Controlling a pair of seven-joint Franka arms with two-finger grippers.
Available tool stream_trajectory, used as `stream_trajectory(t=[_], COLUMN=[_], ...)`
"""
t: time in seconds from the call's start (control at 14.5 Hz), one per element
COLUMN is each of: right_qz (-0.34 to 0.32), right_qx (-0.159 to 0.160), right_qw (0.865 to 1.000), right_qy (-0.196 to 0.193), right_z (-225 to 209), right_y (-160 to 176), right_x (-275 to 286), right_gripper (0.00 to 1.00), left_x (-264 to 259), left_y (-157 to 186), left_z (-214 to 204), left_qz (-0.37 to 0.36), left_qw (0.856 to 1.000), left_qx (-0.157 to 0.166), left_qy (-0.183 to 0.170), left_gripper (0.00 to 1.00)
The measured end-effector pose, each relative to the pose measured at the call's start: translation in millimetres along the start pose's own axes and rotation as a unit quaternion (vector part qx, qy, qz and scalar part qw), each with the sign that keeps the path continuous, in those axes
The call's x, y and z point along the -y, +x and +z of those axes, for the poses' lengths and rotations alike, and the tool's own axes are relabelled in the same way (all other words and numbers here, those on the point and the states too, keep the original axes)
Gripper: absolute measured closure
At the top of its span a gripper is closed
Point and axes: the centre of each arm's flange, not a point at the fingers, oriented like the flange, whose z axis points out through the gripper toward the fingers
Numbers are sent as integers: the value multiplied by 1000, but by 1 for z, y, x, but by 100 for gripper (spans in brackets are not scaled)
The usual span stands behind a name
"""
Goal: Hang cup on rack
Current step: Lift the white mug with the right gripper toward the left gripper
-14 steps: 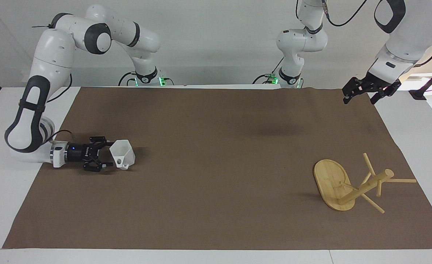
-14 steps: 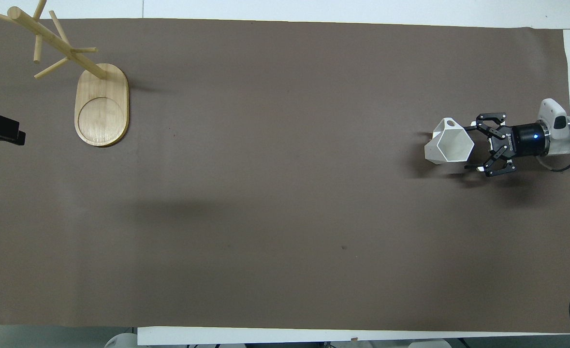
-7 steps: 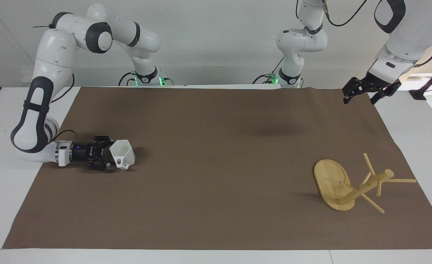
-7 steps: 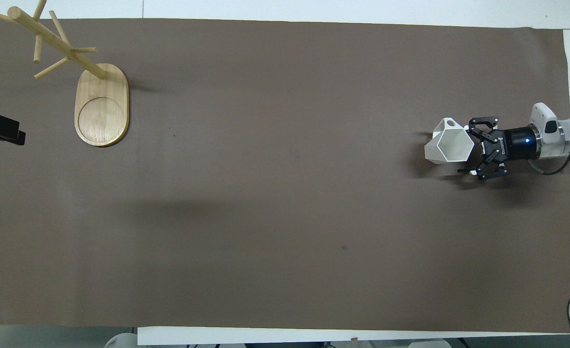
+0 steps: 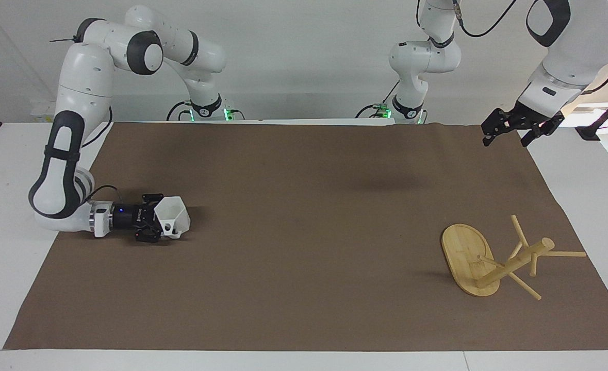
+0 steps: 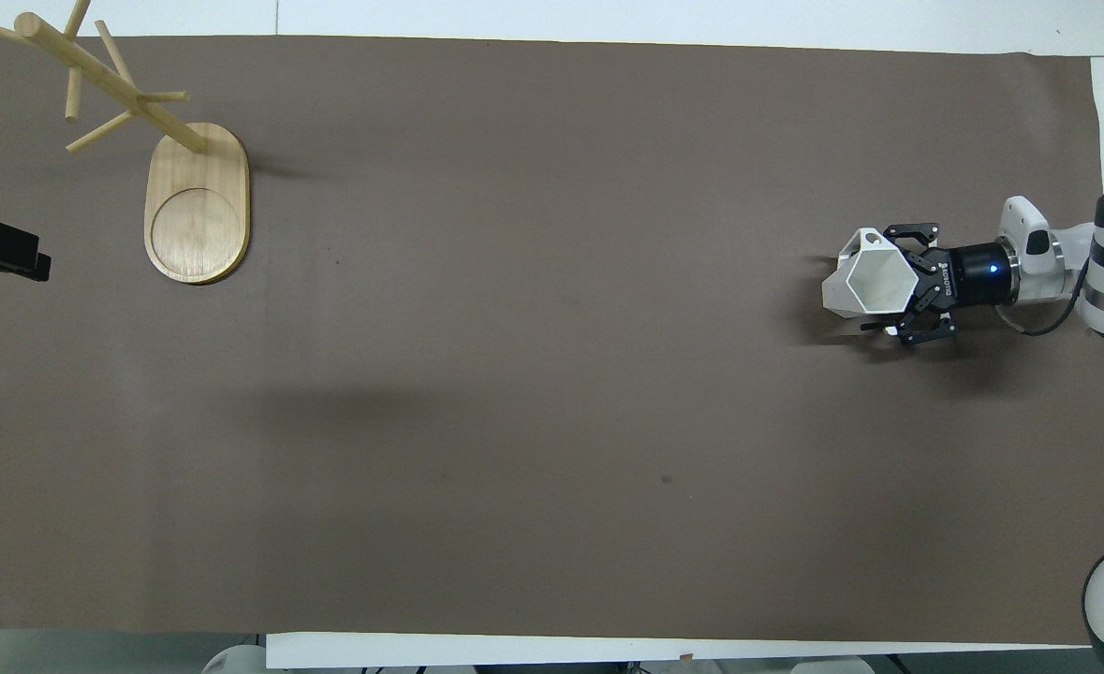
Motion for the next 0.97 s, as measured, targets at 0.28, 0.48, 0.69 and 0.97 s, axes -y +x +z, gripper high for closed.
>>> stream_trajectory(t=[0.28, 0.48, 0.69, 0.97], right_qz=[-2, -5, -19, 9], right_qx=[-9, -13, -24, 21], right_qw=[1000, 1000, 1000, 1000], right_qy=[2, -1, -5, -12], right_z=[8, 12, 37, 111], right_y=[-6, -2, 16, 106], right_x=[11, 9, -9, -58], right_gripper=[1, 22, 22, 22], left_x=[-5, -5, -5, -30], left_y=[0, 0, 0, 11], left_z=[0, 0, 1, -1], left_qz=[5, 5, 5, 20], left_qw=[1000, 1000, 1000, 999], left_qx=[0, 1, 1, -38], left_qy=[0, 0, 0, 2], left_gripper=[0, 0, 0, 0])
